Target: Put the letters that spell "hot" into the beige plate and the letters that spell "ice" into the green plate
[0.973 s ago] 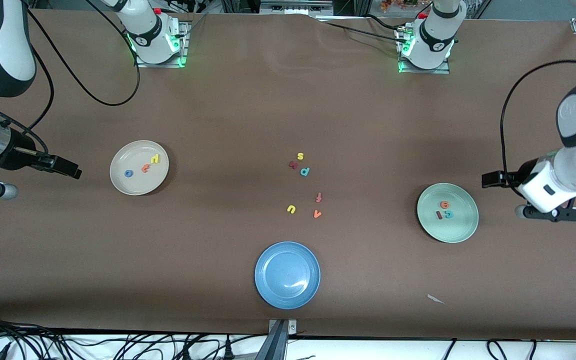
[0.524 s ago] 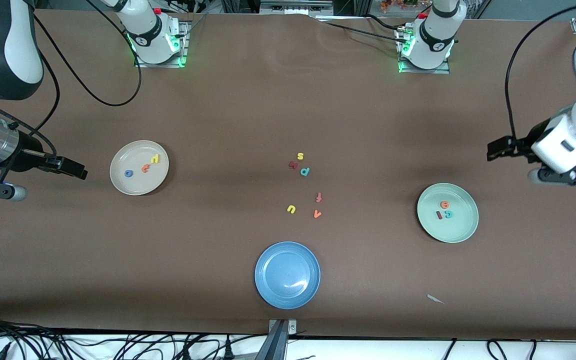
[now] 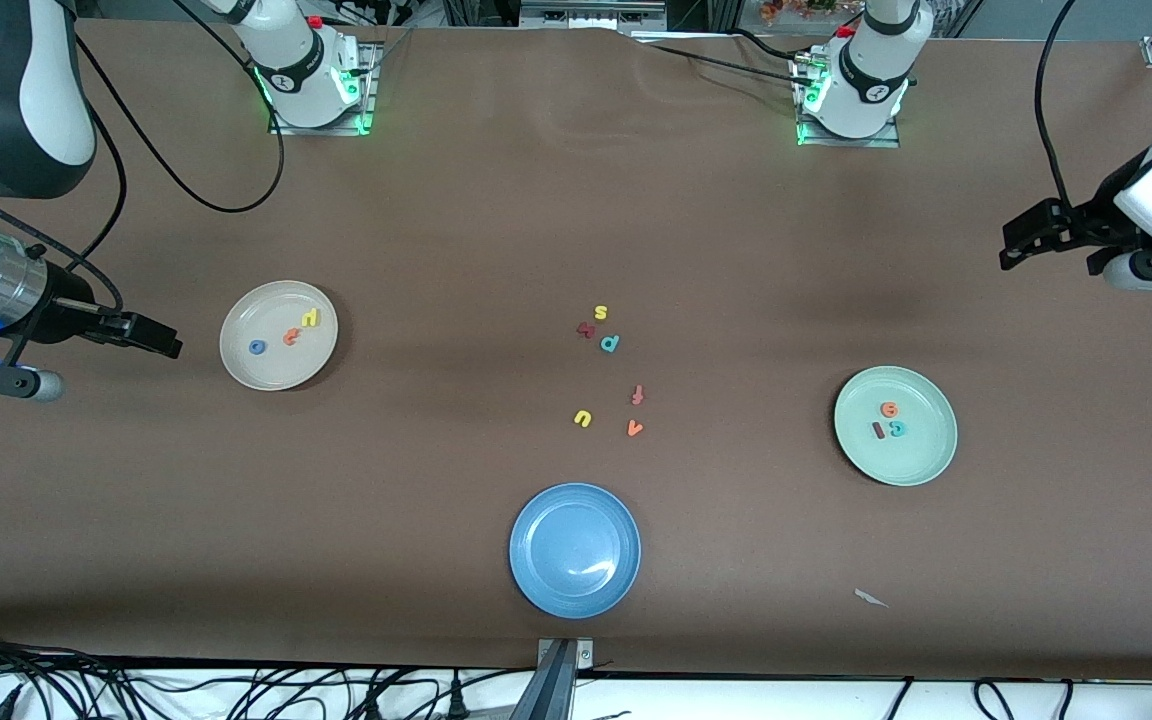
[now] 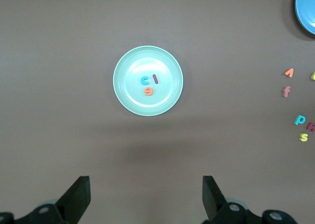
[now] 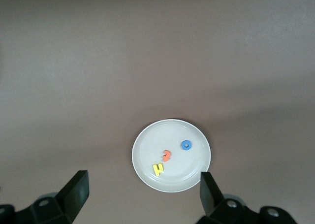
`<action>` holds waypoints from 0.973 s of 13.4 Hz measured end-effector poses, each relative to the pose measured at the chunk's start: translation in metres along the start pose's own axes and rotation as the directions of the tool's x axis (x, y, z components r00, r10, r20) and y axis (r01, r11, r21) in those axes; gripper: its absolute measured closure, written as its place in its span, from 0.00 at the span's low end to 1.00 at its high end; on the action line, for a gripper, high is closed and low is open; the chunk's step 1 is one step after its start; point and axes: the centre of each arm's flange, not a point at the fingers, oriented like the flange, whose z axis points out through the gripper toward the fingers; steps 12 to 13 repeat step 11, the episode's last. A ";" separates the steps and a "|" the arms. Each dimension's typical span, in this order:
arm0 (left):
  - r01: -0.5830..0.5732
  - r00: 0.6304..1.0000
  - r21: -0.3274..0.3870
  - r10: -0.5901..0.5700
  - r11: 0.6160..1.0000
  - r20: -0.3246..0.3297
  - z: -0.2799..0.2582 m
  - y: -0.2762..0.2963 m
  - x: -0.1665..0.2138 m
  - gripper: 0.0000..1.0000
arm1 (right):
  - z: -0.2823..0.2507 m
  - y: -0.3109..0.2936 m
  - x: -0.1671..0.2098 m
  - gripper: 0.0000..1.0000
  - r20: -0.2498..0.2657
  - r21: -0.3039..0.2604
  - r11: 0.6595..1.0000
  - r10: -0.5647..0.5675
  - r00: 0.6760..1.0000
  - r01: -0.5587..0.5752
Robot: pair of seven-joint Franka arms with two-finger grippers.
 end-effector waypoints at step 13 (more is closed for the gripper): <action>0.019 0.999 -0.004 -0.019 1.000 0.033 0.017 -0.030 0.004 0.00 | 0.000 -0.001 0.000 0.00 0.001 0.000 1.000 -0.002 1.000 0.002</action>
